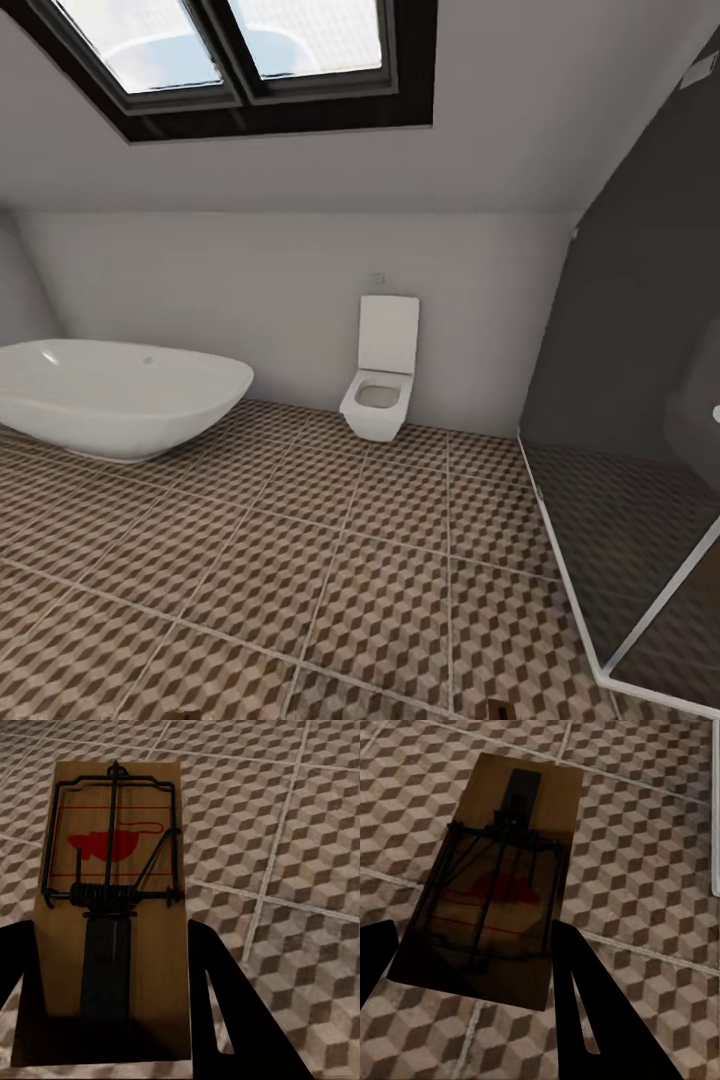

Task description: Take the four mousetraps from the cabinet in the bathroom and place them on the bathroom floor. Make sure all four end up on the same floor surface, and ensure that at least two of them are either under or directly next to the same bathroom sink.

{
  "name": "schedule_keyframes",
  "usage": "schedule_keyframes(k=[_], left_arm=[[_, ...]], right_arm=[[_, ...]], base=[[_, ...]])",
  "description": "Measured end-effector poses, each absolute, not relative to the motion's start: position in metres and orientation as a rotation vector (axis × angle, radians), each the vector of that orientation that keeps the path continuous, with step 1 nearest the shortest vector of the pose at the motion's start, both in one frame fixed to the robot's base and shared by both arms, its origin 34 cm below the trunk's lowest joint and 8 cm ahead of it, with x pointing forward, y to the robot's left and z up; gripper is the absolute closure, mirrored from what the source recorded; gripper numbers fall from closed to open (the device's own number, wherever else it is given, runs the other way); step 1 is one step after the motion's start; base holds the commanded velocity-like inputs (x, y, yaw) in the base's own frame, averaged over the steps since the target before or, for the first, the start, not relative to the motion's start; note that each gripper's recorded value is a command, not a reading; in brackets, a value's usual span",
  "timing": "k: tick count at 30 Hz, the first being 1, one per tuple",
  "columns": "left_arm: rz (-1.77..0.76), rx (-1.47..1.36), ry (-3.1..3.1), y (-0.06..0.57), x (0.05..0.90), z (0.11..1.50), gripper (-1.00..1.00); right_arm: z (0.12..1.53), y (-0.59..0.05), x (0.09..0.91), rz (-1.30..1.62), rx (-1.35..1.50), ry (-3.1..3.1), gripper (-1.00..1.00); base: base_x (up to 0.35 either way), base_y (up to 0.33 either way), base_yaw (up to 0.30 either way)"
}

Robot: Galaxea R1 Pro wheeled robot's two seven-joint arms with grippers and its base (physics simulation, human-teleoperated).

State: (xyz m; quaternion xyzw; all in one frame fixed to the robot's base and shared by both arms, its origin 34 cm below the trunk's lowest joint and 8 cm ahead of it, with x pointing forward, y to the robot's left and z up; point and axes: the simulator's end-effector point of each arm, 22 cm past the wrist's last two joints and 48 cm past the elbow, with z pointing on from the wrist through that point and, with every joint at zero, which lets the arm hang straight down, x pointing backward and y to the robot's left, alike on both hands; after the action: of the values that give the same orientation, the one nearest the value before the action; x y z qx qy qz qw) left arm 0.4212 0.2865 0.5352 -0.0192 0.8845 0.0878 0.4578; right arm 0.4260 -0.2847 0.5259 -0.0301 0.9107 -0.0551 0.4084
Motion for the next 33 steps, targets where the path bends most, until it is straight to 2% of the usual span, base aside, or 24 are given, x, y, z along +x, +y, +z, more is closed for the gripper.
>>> schedule_keyframes(k=[13, 33], left_arm=[[0.216, -0.047, 2.178, 0.2863, 0.4214, 0.5355, 1.0], [0.216, -0.048, 2.177, 0.2864, 0.4215, 0.5359, 1.0]], right_arm=[[0.526, -0.2848, 0.4259, -0.139, -0.076, 2.295, 1.0], [0.5262, -0.2846, 0.4258, -0.138, -0.076, 2.294, 1.0]], base=[[-0.069, 0.001, 0.286], [0.253, 0.166, 0.286]])
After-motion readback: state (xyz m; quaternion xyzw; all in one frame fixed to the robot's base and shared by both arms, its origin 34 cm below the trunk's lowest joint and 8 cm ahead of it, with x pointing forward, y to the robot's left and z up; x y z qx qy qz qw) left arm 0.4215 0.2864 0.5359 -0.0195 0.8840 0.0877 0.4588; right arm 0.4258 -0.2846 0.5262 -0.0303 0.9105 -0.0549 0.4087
